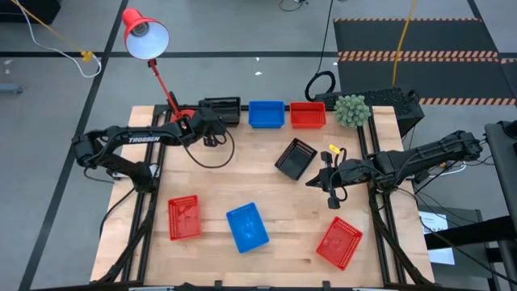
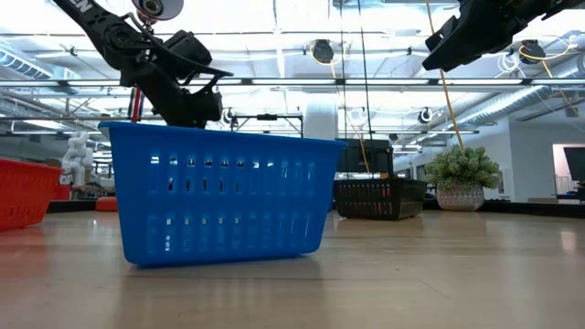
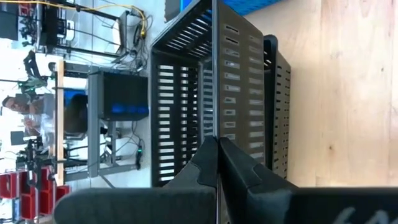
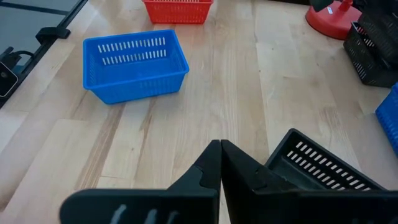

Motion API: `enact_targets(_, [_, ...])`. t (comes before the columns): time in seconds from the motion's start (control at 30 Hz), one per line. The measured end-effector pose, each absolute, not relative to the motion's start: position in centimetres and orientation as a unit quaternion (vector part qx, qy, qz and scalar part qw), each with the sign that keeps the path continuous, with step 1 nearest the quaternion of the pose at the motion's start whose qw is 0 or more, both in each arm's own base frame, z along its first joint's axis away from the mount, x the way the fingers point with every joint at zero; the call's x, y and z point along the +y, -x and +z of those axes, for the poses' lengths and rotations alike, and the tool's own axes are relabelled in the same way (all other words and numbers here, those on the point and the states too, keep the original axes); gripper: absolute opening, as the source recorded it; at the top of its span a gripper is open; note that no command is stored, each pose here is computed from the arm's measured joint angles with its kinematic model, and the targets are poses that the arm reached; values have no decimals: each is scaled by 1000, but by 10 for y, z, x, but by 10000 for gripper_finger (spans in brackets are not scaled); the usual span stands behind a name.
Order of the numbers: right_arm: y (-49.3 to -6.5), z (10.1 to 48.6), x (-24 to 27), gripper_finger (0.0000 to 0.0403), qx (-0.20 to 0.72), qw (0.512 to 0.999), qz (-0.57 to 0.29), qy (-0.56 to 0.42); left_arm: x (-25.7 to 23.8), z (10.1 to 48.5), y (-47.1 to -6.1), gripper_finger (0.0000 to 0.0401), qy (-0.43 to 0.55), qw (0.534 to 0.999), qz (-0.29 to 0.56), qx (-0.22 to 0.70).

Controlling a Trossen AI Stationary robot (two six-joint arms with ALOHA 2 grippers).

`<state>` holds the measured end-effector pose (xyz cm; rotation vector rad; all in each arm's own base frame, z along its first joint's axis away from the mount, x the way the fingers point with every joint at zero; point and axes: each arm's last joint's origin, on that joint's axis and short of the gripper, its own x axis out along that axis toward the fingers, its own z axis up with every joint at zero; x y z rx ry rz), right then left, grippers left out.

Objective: Stack baskets by color
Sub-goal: Stack the bottom black bin on the top black bin

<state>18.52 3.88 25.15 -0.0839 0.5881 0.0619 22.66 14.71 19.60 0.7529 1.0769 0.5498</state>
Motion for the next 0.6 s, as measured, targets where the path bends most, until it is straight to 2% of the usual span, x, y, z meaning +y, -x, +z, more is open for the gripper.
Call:
enact_targets(0.47, [-185,252,39,0,290,956,30,41,158,196,-220,22,-327,766,253,492])
enact_targets(0.6, [-185,252,39,0,289,956,31,41,159,195,-219,23,-321,782,233,482])
